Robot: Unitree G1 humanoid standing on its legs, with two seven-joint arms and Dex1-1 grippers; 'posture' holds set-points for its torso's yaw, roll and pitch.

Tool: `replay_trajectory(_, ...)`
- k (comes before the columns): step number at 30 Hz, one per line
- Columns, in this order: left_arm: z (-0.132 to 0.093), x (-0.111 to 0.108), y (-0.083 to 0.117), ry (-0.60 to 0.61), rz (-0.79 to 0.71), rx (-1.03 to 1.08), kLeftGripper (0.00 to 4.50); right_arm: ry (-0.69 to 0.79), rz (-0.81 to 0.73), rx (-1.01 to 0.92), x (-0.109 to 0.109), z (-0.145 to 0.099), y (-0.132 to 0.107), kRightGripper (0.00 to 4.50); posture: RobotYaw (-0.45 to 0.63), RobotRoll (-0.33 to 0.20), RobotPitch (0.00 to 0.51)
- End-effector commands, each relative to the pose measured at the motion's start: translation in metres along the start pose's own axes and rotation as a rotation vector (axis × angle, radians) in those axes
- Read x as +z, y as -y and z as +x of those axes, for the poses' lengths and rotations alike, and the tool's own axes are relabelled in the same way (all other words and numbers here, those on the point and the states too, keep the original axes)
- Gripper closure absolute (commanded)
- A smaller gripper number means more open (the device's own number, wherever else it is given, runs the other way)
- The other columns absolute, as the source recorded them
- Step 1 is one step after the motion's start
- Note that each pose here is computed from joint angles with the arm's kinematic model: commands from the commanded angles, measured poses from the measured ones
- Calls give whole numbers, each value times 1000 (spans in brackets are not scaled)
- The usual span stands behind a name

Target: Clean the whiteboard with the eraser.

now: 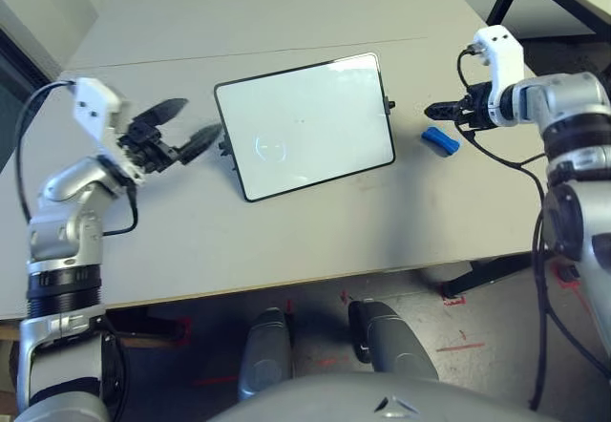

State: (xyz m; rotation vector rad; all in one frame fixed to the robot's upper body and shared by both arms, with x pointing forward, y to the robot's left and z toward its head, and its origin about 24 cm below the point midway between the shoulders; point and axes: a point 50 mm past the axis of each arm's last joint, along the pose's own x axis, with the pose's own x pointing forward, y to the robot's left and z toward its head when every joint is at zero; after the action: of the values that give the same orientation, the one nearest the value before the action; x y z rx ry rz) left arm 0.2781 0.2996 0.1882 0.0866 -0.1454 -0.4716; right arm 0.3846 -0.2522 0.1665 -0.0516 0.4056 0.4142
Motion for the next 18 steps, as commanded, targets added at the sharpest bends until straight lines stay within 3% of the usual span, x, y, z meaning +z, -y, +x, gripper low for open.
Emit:
replay_trajectory(1, -12, -2, -20, -1, -44, 145, 0, 197, -53, -32, 3, -11, 8, 11, -42, 0, 132)
replay_trajectory(9, -31, -22, -52, -43, -74, 412, 0, 483, 102, -137, -27, -28, 23, 11, -57, 0, 137)
replay_trajectory(18, -50, -41, -77, -58, -106, 607, 0, 585, 68, -252, -64, -53, 39, 11, -88, 0, 139)
